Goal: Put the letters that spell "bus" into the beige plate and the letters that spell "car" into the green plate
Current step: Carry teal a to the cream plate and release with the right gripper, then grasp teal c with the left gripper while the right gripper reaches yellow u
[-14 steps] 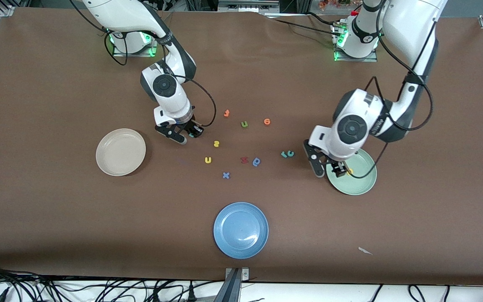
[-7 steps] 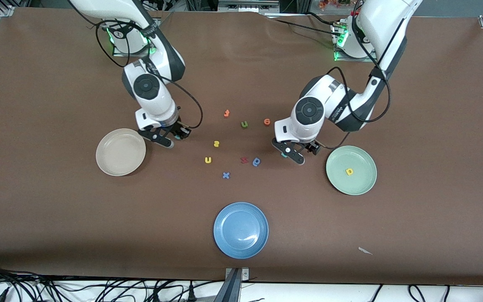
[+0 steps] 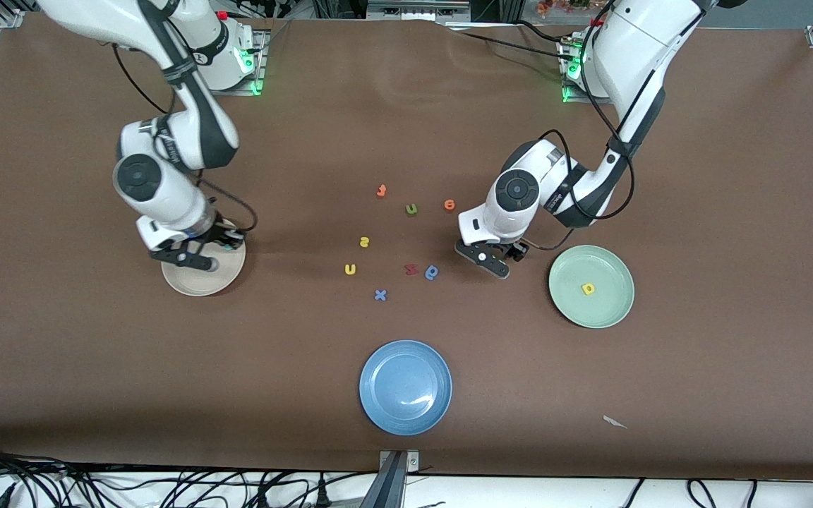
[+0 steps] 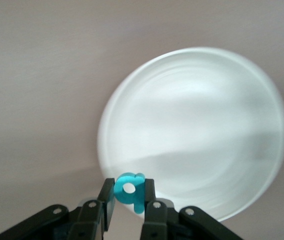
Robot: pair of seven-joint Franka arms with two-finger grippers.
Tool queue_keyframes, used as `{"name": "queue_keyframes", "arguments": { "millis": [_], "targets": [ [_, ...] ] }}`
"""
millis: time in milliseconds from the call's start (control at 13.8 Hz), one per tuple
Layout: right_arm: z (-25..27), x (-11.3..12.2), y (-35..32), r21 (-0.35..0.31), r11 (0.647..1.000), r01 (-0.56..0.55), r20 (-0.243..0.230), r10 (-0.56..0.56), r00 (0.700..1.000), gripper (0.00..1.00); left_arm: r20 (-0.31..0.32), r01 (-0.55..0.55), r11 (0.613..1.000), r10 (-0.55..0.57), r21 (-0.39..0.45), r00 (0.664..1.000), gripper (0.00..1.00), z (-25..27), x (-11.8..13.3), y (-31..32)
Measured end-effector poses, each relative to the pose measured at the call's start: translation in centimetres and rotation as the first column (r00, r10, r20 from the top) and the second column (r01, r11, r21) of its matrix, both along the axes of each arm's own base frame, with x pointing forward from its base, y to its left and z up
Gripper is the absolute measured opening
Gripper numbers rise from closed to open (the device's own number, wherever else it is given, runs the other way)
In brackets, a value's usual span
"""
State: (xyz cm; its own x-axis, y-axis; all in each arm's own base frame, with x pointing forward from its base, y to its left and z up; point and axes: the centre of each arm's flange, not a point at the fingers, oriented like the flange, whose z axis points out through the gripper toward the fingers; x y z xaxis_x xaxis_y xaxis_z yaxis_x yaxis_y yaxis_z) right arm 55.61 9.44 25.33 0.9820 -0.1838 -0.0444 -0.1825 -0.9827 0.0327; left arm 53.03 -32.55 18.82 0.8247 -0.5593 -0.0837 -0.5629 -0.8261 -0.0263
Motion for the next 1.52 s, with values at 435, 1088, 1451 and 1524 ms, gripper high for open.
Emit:
{"name": "queue_keyframes", "arguments": {
  "millis": [435, 1088, 1451, 1524],
  "targets": [
    [-1.4, 0.2, -2.7, 0.005, 1.000, -0.004, -0.026, 0.004, 1.000, 0.65, 0.015, 0.047, 0.999, -0.047, 0.010, 0.999, 0.57, -1.5, -0.4, -0.5],
    [0.4, 3.4, 16.6, 0.060, 0.968, 0.243, 0.084, -0.247, 0.965, 1.00, 0.057, 0.044, 0.998, -0.042, -0.035, 0.997, 0.40, -1.5, 0.2, -0.7],
    [-3.1, 4.8, 25.4, 0.095, 0.967, 0.236, 0.094, -0.245, 0.965, 1.00, 0.063, 0.044, 0.998, -0.042, -0.034, 0.997, 0.28, -1.1, 0.7, -0.5],
    [-4.1, 4.4, 26.6, 0.087, 0.969, 0.231, 0.088, -0.238, 0.967, 1.00, 0.059, 0.045, 0.999, -0.044, -0.020, 0.997, 0.28, -0.5, 1.2, 0.1]
  ]
}}
